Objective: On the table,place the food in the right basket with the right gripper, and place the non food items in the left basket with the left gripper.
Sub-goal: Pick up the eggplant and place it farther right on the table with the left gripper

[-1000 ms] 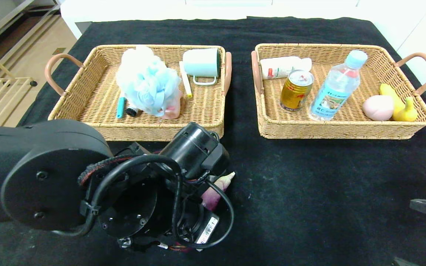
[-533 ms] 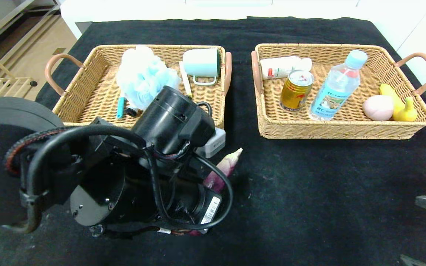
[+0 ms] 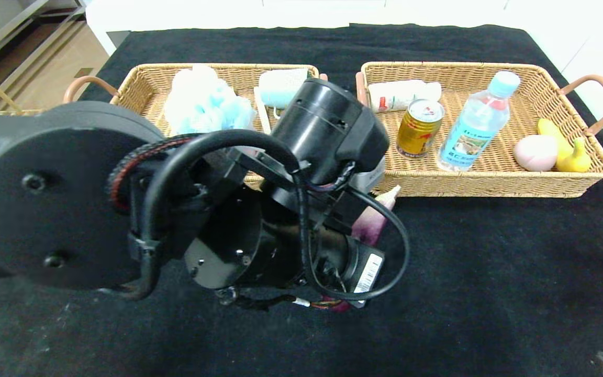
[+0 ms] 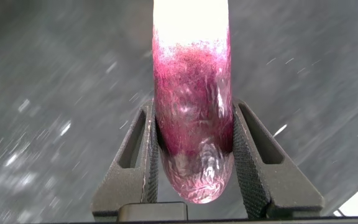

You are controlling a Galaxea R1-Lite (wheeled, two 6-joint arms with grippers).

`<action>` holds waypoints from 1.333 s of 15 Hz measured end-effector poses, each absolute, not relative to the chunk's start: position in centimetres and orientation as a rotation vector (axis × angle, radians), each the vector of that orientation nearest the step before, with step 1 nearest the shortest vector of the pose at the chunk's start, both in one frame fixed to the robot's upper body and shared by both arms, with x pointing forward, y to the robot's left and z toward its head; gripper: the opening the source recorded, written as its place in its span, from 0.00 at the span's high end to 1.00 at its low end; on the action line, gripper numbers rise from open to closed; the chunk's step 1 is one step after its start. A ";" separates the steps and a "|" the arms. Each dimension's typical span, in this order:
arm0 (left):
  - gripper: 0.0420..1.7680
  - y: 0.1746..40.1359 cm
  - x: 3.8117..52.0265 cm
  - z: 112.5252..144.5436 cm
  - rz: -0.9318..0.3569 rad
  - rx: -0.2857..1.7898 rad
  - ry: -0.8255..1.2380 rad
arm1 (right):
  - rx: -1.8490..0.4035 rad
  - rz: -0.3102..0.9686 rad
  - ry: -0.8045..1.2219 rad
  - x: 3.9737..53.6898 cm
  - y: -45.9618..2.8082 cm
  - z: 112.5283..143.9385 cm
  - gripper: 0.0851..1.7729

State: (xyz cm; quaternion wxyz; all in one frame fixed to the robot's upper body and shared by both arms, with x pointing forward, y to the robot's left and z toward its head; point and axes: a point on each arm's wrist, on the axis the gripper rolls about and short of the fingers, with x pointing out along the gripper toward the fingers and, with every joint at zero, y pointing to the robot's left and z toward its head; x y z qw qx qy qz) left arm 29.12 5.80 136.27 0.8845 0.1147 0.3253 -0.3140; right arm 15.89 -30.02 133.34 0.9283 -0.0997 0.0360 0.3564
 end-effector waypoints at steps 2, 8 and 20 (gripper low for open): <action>0.58 4.3 29.5 135.7 -0.670 0.246 0.679 | -0.204 0.728 0.047 15.5 -30.2 133.7 0.04; 0.58 0.3 30.8 133.9 -0.699 0.257 0.680 | -0.203 0.725 0.006 14.8 -30.5 134.2 0.04; 0.43 -1.4 31.5 132.4 -0.700 0.267 0.679 | -0.203 0.727 0.008 14.7 -30.5 134.1 0.04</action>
